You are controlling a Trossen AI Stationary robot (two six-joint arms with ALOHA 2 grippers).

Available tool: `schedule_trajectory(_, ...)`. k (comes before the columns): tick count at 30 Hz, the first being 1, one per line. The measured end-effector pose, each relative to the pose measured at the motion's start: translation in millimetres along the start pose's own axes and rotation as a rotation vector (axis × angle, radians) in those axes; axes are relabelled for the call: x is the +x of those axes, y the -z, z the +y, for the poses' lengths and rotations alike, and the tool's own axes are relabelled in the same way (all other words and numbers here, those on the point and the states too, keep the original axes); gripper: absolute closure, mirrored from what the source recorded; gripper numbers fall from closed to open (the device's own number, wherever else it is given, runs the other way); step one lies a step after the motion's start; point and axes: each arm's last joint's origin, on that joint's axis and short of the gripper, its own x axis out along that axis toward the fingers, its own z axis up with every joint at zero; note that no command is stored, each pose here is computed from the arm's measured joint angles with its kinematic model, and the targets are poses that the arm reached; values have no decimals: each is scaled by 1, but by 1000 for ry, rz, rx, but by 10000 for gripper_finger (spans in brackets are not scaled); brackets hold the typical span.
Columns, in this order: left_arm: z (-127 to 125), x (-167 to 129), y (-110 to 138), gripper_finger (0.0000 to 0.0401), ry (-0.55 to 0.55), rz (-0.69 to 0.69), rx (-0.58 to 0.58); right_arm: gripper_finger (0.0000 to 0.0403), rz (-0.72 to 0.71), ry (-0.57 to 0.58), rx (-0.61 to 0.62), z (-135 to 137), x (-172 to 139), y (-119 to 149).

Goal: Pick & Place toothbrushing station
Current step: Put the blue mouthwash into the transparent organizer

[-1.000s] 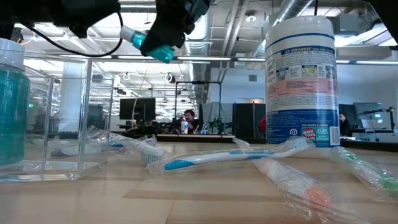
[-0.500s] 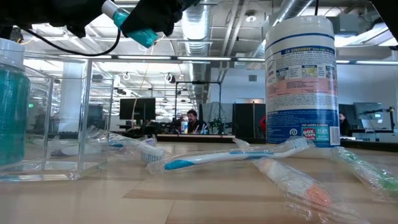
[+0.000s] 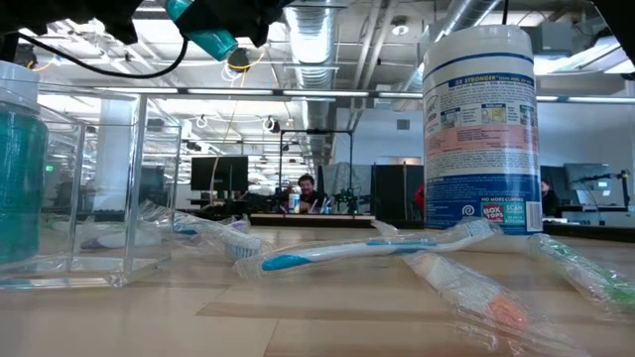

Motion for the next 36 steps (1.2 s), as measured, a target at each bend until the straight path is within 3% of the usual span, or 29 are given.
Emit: schedule_trajectory(36,0,-1,-1,279,63,-38,44,345,-161,-42,6,-4,-4,-15)
